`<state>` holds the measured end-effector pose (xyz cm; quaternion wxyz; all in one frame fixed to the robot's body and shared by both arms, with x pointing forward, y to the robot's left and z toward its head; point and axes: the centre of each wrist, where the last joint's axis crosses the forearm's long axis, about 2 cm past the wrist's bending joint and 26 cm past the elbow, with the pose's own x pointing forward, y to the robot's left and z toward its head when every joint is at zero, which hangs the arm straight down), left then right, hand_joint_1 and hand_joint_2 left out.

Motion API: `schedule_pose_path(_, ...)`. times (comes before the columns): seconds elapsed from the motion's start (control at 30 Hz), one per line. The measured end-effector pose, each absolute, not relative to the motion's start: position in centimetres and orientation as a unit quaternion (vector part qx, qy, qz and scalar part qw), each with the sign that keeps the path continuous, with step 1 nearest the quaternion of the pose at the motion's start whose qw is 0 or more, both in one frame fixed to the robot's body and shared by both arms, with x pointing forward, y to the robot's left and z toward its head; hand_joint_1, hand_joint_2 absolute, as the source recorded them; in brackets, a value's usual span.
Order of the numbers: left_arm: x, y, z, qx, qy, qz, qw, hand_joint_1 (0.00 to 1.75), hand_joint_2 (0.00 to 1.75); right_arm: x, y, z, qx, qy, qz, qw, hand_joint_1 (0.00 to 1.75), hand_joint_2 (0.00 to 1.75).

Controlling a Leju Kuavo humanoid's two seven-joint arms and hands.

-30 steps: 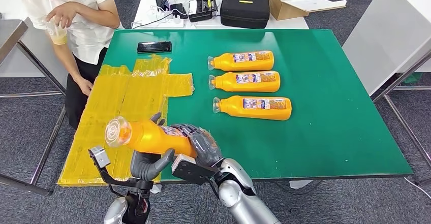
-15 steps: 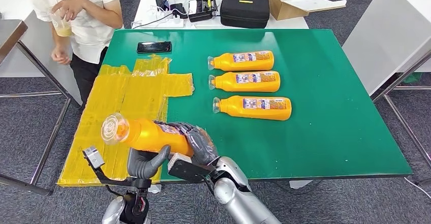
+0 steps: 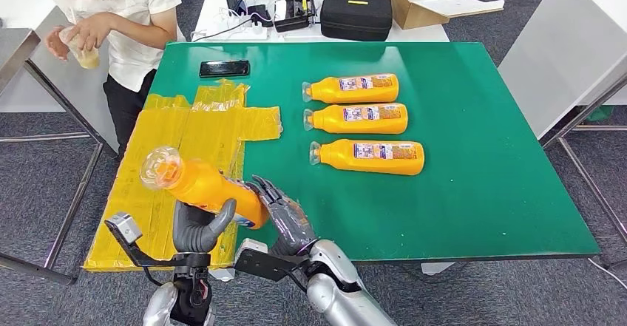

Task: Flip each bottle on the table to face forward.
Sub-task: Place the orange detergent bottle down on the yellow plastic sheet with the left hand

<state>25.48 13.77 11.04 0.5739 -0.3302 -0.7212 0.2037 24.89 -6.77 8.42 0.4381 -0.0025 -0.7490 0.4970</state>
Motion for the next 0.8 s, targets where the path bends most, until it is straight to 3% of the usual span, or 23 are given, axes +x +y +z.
schedule_pose_path(0.17, 25.7, 14.4, 10.9, -0.251, -0.747, 0.183, 0.587, 1.75, 1.75, 24.3, -6.7, 8.2, -0.008, -0.752, 0.492, 0.439, 0.00, 1.75)
schedule_pose_path(0.3, 26.5, 15.1, 11.7, -0.081, -0.798, 0.061, 0.594, 1.75, 1.75, 23.7, -7.2, 8.2, -0.027, -0.757, 0.478, 0.445, 0.00, 1.75)
schedule_pose_path(0.57, 28.4, 16.0, 13.8, 0.181, -0.804, -0.142, 0.548, 1.75, 1.75, 24.6, -9.3, 9.6, -0.090, -0.784, 0.432, 0.436, 0.00, 1.75)
schedule_pose_path(0.8, 29.2, 17.2, 14.7, 0.264, -0.790, -0.179, 0.523, 1.75, 1.75, 25.8, -11.4, 12.1, -0.140, -0.812, 0.384, 0.417, 0.00, 1.75)
